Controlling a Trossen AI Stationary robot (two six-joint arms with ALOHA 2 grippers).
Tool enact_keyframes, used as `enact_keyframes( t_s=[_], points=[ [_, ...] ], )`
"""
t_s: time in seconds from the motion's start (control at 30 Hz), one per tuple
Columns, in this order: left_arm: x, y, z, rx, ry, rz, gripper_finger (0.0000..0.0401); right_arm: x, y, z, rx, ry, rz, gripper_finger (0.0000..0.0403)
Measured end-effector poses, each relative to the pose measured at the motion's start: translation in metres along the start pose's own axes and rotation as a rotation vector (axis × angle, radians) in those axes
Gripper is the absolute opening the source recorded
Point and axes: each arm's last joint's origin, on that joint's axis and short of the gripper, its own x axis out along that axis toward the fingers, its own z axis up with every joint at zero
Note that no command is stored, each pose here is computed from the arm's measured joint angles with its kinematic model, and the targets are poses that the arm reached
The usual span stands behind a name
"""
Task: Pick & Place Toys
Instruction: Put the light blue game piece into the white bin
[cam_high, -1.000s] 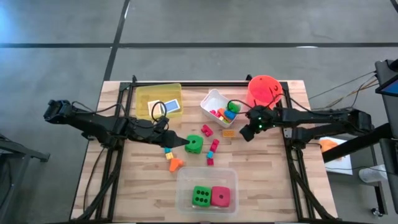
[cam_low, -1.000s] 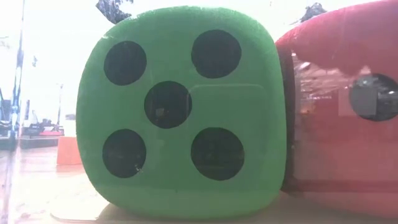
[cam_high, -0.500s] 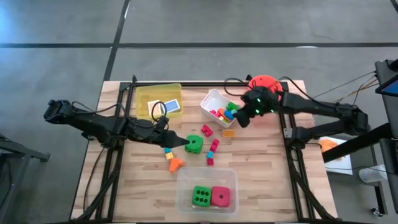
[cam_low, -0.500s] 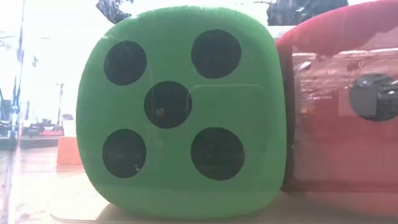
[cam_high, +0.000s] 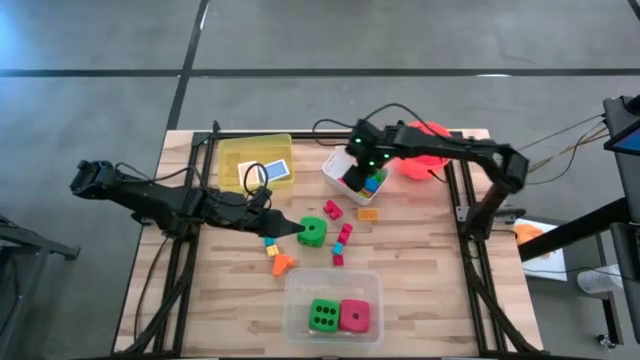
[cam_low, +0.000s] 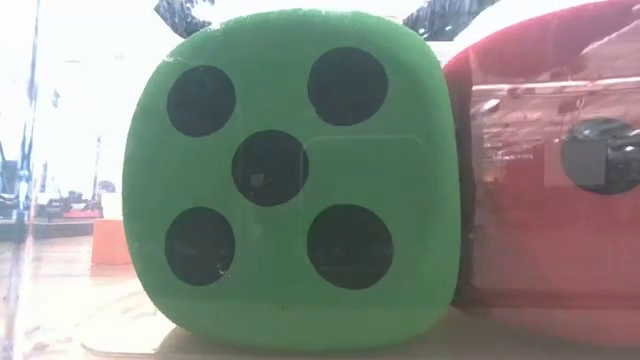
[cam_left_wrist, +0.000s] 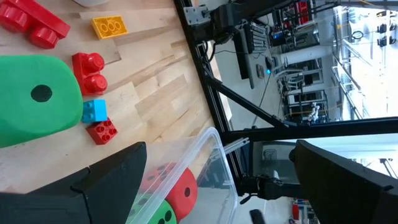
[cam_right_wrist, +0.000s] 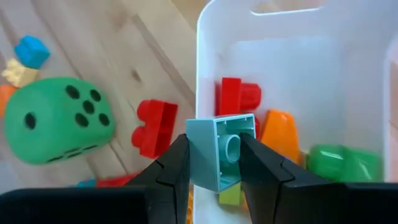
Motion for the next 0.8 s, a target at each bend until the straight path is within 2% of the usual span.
enact_keyframes(
  t_s=[0.27, 0.6, 0.8],
  points=[
    [0.0, 0.0, 0.0, 0.0, 0.0, 0.0, 0.0392, 0.025, -0.008, 0.001, 0.016, 0.092, -0.083, 0.0098],
    [0.0, 0.0, 0.0, 0.0, 0.0, 0.0, 0.0392, 0.045, -0.013, -0.028, -0.037, 0.207, -0.11, 0.0098],
    [0.0, 0.0, 0.0, 0.0, 0.0, 0.001, 0.0392, 0.05, -0.012, -0.035, -0.076, 0.217, -0.105, 0.0098]
  ],
)
